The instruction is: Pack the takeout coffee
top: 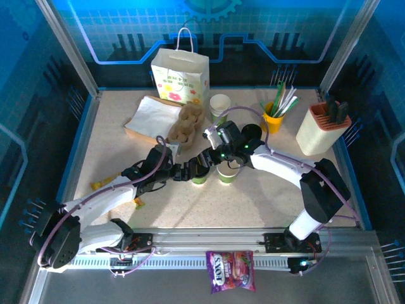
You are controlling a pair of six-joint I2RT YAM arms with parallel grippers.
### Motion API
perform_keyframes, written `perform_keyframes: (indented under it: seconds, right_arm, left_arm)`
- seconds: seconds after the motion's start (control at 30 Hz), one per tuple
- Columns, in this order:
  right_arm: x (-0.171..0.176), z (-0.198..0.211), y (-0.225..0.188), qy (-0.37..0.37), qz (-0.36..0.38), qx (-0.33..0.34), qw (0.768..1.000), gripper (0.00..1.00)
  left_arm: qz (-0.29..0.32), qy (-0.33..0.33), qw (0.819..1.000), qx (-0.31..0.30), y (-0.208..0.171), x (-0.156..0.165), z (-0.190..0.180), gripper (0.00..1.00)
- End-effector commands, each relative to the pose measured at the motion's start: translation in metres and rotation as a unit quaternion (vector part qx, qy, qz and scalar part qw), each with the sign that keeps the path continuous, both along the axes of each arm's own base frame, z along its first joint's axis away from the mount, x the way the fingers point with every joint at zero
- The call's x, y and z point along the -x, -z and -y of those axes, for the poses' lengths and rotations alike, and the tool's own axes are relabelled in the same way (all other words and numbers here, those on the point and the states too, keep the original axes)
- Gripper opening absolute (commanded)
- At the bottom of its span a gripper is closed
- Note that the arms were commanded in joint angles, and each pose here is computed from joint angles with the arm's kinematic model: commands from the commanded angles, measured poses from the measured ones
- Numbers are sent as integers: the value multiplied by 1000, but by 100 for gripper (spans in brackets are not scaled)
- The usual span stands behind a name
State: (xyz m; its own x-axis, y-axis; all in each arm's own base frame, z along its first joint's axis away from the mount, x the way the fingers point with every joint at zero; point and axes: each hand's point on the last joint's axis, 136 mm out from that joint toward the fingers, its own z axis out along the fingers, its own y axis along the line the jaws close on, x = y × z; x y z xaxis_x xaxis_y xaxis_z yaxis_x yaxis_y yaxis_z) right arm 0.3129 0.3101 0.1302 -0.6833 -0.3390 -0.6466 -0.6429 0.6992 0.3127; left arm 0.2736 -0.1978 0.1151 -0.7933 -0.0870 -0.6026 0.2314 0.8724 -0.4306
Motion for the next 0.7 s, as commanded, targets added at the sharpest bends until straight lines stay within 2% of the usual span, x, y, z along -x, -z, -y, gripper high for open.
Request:
perform_keyframes:
  seconds: [0.0,0.13,0.43,0.53,0.67]
  right_arm:
    - [8,10,29,5,-33,28,999,51]
    - [8,7,11,0,-21,14,1000,51]
    - [4,2,-81,-5,39,-85,996,56]
    - [-4,15,-98,10,55,-95,994,58]
    - [-32,52,-106,79,74,-66,992,62]
  left_arm:
    - [-23,6,999,-29,21,13,-8,87]
    - [-13,6,1000,-23,10,9,-6,87]
    - [62,0,998,7,-46,-9,0,90]
    - [80,-6,997,0,-58,-14,-3,91]
    - [97,-4,995,9,-71,-17,-2,93]
